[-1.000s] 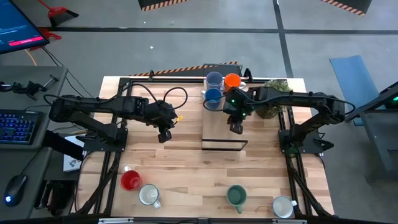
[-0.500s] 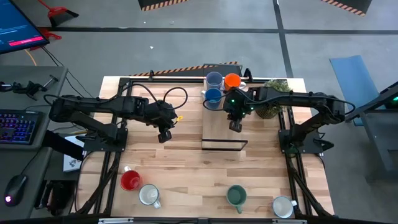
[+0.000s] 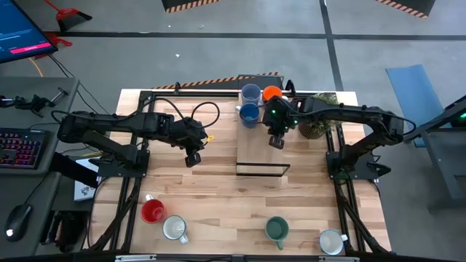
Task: Place coffee mugs
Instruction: Put the yellow mug on the shelf, next to the orange mug
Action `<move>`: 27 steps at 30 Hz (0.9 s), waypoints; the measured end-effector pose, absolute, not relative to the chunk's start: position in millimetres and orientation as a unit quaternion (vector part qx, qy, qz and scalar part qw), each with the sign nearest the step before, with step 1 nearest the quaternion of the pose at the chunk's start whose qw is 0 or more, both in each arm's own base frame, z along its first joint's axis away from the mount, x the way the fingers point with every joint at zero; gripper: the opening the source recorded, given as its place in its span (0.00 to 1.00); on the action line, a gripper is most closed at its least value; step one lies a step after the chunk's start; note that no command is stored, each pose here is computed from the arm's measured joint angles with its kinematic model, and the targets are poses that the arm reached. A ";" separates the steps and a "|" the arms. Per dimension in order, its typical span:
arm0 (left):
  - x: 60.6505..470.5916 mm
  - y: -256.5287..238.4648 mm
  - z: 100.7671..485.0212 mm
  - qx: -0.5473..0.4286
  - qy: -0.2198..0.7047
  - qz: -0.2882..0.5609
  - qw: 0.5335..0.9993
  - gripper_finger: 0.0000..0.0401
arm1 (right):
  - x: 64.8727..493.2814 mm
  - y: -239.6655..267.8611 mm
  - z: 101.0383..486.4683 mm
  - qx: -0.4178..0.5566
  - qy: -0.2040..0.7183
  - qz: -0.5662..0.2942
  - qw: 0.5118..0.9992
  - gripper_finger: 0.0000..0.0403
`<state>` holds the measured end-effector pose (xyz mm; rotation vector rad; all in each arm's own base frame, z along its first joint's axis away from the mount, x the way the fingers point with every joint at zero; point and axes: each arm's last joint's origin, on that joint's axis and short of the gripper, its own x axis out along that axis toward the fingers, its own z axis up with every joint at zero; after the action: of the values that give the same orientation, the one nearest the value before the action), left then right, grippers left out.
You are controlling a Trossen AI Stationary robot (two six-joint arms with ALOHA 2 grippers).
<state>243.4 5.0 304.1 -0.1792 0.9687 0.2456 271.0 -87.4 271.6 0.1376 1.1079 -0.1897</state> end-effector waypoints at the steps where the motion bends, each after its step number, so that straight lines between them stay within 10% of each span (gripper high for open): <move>1: 243.4 5.0 304.0 -0.086 0.464 0.118 0.874 0.18 | 270.5 -88.7 271.6 0.065 0.525 -0.091 0.844 0.10; 27: 243.4 5.0 304.0 -0.086 0.464 0.118 0.874 0.18 | 261.4 -94.4 268.6 0.115 0.549 -0.089 0.823 0.10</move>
<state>243.4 5.0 304.0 -0.1792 0.9690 0.2456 261.4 -94.4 268.6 0.2441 1.1673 -0.1897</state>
